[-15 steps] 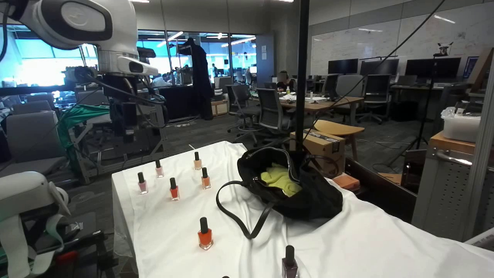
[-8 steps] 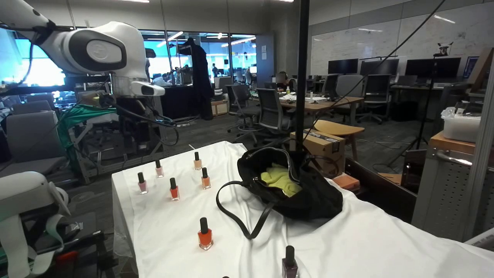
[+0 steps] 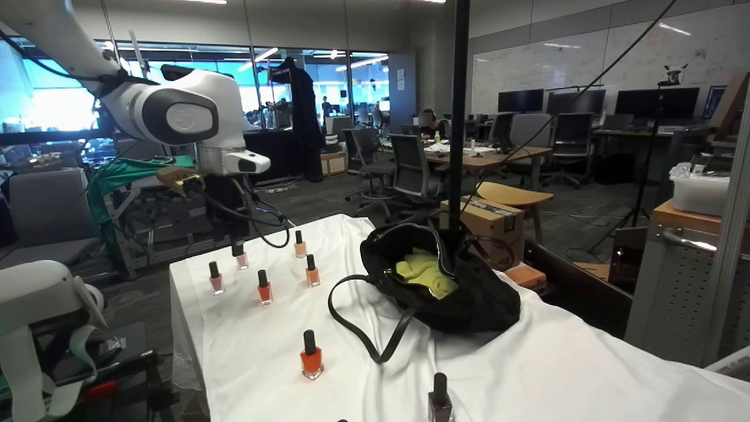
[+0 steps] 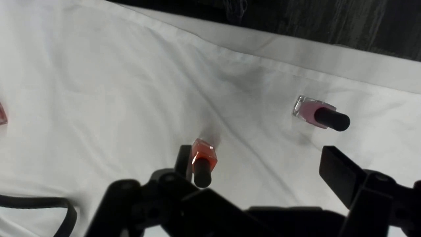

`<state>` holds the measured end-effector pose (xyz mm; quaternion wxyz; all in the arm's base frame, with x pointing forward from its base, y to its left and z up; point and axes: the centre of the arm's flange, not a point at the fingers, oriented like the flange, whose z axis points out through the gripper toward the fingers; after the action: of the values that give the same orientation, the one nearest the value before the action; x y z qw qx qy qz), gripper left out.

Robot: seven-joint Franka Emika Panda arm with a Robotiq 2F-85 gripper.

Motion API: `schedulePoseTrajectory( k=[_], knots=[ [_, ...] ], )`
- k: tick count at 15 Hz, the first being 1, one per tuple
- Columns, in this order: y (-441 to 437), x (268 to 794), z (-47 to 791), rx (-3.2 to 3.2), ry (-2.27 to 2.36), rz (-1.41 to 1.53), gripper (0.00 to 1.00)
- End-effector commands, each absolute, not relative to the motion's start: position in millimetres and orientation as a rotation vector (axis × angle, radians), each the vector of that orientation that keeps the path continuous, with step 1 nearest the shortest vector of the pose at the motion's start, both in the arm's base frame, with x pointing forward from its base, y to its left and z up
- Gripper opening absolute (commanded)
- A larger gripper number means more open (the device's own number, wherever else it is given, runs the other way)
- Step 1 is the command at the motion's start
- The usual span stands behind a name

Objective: Pick up all the nail polish on the table and put them in the bag

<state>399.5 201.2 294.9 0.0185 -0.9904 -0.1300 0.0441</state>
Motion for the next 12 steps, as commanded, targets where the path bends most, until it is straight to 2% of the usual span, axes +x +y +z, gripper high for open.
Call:
schedulePoseTrajectory(
  k=[1,12],
  knots=[
    [212,418,280,-3.009,-0.315,0.132,1.0],
    [193,439,240,-3.039,-0.126,0.046,1.0]
  ],
)
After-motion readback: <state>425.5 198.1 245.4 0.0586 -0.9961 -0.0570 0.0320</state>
